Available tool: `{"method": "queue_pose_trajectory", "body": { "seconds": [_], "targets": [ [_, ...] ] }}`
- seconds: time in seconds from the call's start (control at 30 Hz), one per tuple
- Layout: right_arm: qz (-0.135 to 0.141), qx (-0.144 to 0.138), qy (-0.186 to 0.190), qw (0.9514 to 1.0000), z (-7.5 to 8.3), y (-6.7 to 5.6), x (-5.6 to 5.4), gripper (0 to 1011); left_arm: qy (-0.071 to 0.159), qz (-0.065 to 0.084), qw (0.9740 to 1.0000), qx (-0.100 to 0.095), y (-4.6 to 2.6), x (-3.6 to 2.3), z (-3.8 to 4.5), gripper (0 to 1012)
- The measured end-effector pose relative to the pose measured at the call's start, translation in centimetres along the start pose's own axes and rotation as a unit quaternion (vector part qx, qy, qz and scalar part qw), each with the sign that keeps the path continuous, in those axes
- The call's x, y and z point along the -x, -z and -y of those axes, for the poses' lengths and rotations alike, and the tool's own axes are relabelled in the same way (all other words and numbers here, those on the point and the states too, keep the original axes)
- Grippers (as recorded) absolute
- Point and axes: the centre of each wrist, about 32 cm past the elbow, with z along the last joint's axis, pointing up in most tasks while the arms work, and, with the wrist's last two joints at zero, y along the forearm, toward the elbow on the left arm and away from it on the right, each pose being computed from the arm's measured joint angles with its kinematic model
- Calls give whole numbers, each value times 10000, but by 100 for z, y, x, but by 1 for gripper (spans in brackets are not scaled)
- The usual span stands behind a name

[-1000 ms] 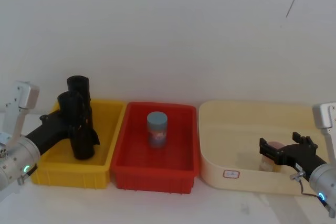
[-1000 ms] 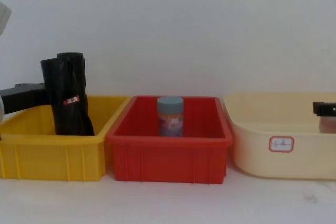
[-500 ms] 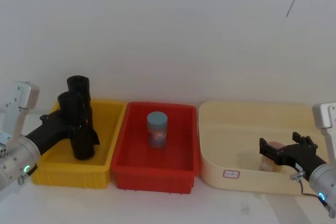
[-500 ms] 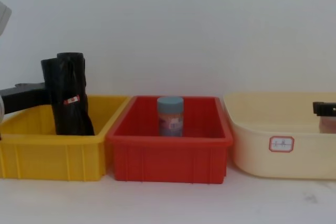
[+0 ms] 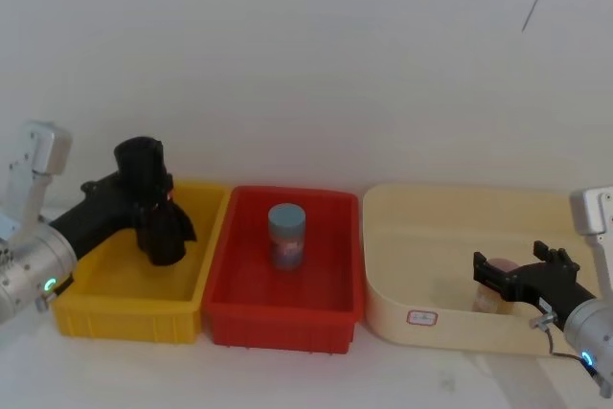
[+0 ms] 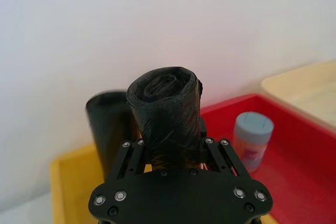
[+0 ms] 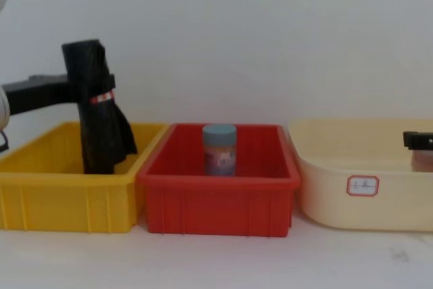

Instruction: Pick up the garbage bag with the one hand and transfer it to the other hand.

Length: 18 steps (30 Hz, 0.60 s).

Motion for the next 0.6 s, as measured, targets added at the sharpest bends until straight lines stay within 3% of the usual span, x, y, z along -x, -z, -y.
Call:
{"method": "queue_pose_trajectory", "body": {
  "seconds": [0.3, 0.6],
  "targets": [
    [0, 0, -1, 10000, 0, 0, 0, 1000, 433, 177, 9987, 206, -217, -15, 65, 426],
    [106, -162, -148, 9997, 0, -40, -22, 1000, 1030, 367, 9931, 412, -418, -53, 183, 426]
  ]
}}
